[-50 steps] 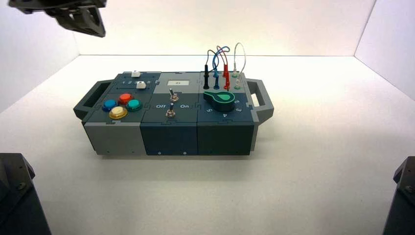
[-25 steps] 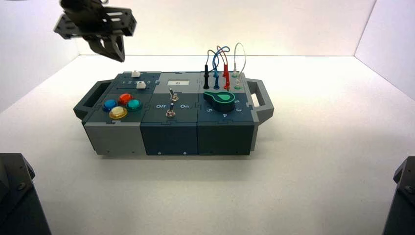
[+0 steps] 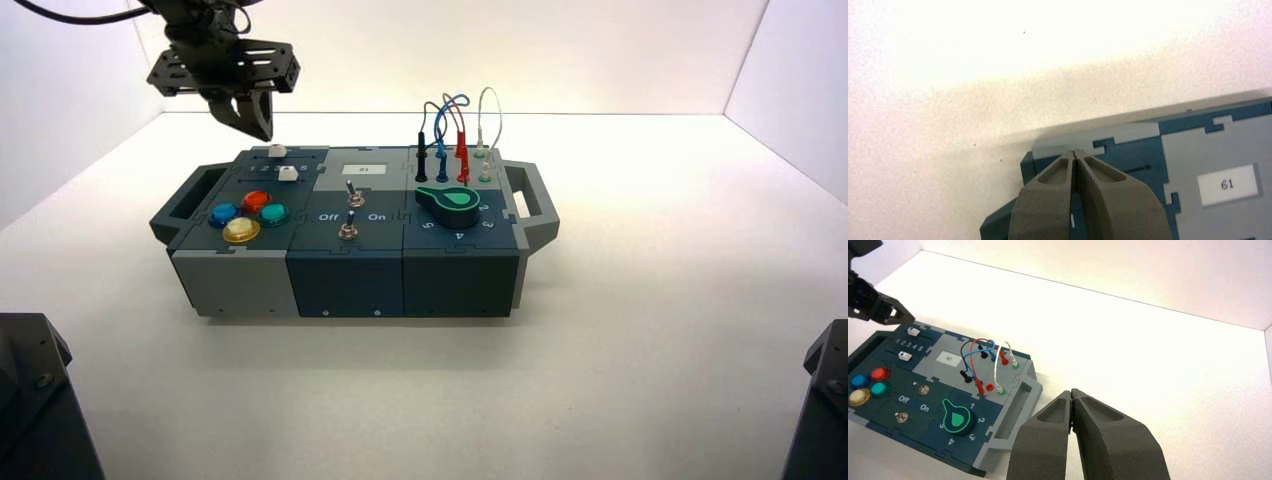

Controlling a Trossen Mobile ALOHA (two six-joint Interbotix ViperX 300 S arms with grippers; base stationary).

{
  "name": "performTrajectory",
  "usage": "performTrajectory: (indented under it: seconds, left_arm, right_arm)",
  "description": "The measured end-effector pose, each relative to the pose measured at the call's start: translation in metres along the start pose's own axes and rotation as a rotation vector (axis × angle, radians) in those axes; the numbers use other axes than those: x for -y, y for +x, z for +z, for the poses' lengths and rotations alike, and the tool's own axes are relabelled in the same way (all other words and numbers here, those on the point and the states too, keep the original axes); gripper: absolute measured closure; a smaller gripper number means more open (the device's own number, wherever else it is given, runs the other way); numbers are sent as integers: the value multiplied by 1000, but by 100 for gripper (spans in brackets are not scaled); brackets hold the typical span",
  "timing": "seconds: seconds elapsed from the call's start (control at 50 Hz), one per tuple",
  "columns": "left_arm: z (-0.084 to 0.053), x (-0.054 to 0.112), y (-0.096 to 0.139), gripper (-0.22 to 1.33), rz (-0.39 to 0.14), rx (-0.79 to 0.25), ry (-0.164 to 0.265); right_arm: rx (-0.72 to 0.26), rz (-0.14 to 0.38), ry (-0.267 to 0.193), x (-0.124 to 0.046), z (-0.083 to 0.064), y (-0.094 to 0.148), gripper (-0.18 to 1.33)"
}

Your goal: Move the top slider to position 5.

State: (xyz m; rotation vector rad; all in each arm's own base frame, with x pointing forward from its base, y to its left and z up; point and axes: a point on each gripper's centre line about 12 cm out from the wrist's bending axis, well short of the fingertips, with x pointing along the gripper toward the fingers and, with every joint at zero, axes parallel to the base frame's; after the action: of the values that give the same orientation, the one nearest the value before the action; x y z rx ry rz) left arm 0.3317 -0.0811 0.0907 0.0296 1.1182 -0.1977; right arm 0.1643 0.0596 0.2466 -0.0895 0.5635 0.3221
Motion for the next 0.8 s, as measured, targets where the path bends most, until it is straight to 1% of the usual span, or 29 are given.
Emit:
performTrajectory:
  seconds: [0.32, 0.52, 0.8]
  left_arm:
    - [0, 0, 2, 128, 1, -3, 1]
    - [-8, -1, 3, 128, 1, -31, 8]
    - [-9, -1, 3, 128, 2, -38, 14]
  right_arm:
    - [-3, 0, 0, 0, 0, 1, 129]
    - [-3, 0, -2, 0, 0, 1, 129]
    - [-5, 0, -2, 0, 0, 1, 129]
